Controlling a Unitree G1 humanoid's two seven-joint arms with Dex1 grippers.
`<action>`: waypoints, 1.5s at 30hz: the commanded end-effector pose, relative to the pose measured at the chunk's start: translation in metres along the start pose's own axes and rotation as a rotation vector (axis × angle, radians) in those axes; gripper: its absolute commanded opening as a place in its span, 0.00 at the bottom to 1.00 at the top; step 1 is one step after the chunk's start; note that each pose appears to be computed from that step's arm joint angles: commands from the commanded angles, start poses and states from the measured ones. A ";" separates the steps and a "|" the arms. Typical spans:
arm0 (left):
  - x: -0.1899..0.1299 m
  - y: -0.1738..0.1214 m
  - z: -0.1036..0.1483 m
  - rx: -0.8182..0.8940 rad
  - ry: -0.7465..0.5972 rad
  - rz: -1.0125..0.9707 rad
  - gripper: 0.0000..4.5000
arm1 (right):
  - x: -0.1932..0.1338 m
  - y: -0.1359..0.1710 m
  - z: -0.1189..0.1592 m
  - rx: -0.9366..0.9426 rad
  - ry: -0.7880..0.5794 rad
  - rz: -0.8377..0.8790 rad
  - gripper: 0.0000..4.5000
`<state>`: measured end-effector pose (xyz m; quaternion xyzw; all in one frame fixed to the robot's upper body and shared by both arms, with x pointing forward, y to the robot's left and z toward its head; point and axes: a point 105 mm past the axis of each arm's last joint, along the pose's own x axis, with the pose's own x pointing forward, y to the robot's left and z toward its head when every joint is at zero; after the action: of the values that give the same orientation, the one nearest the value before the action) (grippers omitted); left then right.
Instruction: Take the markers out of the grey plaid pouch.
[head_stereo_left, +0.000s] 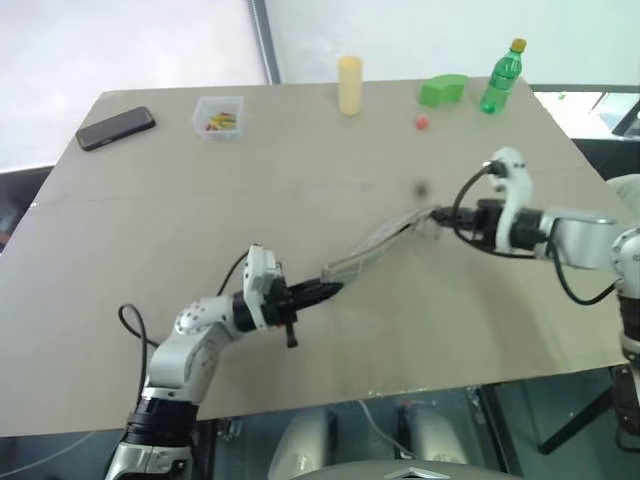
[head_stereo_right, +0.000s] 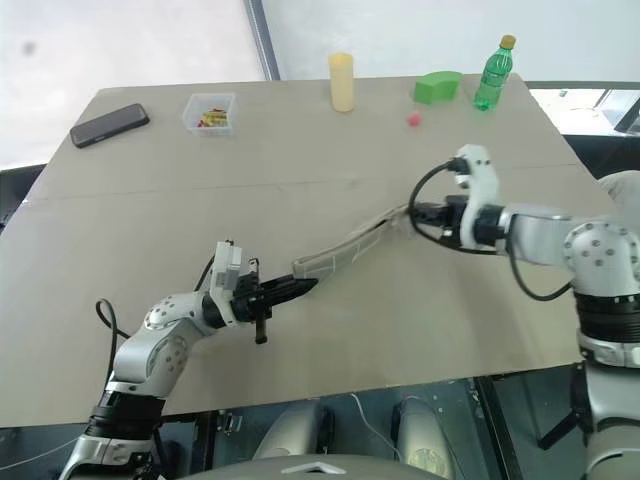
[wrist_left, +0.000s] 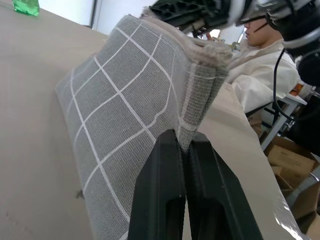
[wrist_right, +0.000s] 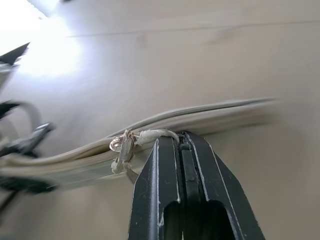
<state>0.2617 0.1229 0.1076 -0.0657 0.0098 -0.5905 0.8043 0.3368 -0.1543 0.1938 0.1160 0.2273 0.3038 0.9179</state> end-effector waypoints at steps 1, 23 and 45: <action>-0.010 0.002 0.010 0.037 -0.017 0.005 0.00 | -0.028 -0.034 0.024 -0.022 -0.091 -0.160 0.02; 0.007 0.000 0.007 -0.007 0.029 -0.122 0.00 | -0.096 0.055 0.010 -0.484 0.027 0.075 0.40; 0.012 -0.001 0.000 0.067 -0.008 -0.063 0.00 | -0.036 0.075 -0.050 -0.394 0.205 0.301 0.00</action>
<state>0.2658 0.1117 0.1065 -0.0464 -0.0088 -0.6165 0.7860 0.2461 -0.1156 0.1904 -0.0588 0.2387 0.4819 0.8411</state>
